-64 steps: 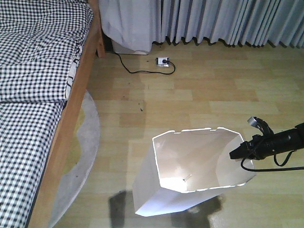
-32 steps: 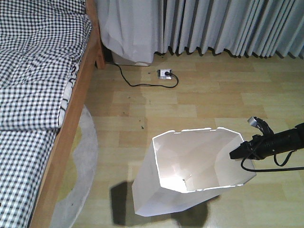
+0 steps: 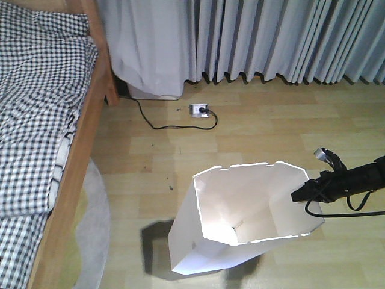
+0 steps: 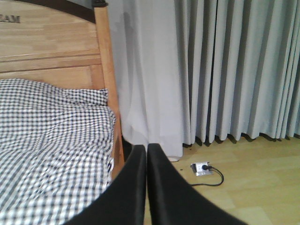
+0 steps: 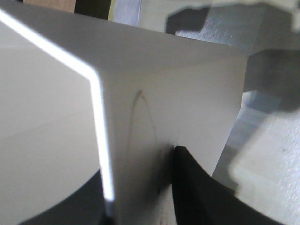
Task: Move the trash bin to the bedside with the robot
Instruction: 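Carry the bin in the right gripper to the floor beside the bed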
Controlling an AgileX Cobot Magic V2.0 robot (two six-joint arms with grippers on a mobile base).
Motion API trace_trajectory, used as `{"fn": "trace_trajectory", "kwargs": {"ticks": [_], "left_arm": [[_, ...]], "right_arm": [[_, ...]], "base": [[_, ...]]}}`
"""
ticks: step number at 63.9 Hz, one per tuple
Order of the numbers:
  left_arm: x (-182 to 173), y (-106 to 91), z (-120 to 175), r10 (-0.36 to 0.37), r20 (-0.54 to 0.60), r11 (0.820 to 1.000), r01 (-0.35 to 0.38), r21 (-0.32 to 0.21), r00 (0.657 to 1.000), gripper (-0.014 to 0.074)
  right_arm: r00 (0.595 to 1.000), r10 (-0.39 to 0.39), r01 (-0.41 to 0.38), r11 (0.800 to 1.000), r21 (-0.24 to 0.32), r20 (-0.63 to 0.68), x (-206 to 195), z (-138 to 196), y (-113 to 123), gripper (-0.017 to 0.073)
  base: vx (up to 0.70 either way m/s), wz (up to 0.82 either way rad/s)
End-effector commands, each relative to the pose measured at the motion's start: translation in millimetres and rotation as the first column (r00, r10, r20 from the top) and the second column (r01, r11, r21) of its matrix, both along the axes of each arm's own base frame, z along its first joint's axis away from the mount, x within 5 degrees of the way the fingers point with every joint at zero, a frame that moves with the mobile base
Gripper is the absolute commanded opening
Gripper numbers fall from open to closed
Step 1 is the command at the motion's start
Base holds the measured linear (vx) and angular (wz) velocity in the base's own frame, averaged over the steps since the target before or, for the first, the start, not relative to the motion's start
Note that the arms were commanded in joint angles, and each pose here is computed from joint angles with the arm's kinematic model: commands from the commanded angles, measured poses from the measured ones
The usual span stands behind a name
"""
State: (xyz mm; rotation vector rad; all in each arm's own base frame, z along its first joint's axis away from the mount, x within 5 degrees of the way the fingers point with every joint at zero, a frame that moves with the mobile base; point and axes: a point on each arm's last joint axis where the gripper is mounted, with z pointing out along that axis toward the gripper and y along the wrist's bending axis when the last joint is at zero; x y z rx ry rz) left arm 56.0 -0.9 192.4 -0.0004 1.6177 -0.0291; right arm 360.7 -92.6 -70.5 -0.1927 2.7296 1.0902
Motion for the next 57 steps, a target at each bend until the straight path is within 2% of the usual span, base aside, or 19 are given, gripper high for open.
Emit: {"fn": "trace_trajectory", "kwargs": {"ticks": [1, 57], "left_arm": [[-1.5, -0.2, 15.1, -0.003, 0.102, 1.0, 0.003, -0.008, 0.995, -0.0006], [-1.5, -0.2, 15.1, -0.003, 0.102, 1.0, 0.003, -0.008, 0.995, -0.0006]], "right_arm": [[0.998, -0.012, -0.003, 0.971, 0.238, 0.065, 13.6, 50.2, 7.4, -0.0005], [0.998, -0.013, -0.003, 0.971, 0.238, 0.065, 13.7, 50.2, 7.4, -0.0005]], "base": [[0.31, -0.1], [0.3, 0.0]]}}
